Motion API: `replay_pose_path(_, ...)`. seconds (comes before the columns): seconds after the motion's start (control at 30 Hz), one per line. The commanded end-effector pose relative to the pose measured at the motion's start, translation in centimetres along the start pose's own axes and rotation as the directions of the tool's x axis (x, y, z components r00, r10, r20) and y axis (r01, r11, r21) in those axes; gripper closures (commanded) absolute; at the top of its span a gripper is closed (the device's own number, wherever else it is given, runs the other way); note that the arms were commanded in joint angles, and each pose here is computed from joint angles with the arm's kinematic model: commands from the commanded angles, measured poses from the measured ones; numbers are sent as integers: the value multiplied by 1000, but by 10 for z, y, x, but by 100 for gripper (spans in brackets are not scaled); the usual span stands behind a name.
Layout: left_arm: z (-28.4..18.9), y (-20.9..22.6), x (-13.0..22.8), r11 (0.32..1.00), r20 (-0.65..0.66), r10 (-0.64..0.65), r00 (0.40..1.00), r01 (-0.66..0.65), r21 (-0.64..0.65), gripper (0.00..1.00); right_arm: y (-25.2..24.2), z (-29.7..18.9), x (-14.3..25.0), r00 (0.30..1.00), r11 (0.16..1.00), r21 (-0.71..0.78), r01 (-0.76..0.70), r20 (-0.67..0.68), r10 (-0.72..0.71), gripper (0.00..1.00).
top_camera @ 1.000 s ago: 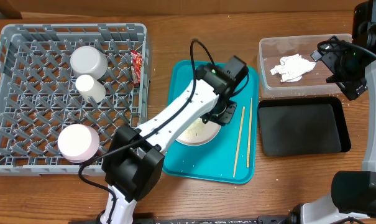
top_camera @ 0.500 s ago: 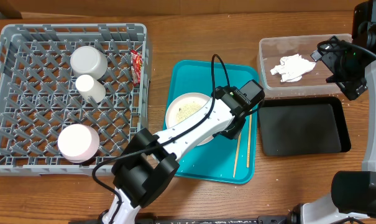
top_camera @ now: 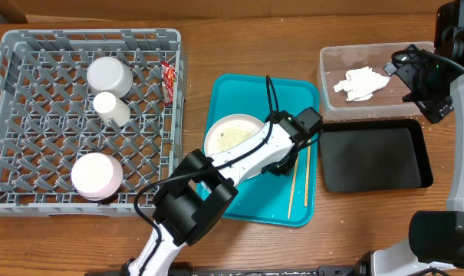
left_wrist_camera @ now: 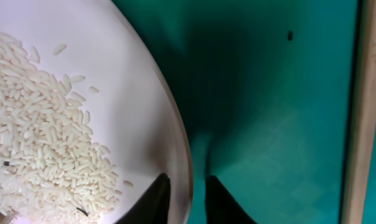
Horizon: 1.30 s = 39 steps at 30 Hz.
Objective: Sort waste into correct bins and load items into the dishwasher
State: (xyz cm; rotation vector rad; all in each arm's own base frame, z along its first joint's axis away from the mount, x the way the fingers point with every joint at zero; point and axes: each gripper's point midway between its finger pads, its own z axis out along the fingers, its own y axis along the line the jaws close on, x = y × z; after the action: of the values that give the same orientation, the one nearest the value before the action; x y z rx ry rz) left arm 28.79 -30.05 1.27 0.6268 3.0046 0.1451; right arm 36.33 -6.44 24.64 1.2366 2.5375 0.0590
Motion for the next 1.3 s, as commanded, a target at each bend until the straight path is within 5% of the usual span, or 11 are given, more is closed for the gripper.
replay_pose_path(0.0,6,6,1,1000,-9,-15,1000,15,-19,87,2,-10,-4,1000,1000,-25,-7,27,8,0)
replay_pose_path(0.17,6,4,1,1000,-8,-12,1000,12,-18,96,2,-10,-4,1000,1000,-26,-7,27,8,0)
replay_pose_path(0.57,0,9,8,999,-42,-7,999,5,-42,96,2,-10,-4,1000,1000,-25,-7,27,8,0)
replay_pose_path(1.27,-104,72,-27,990,-9,-116,993,115,-87,96,2,-10,-4,1000,1000,-25,-7,27,8,0)
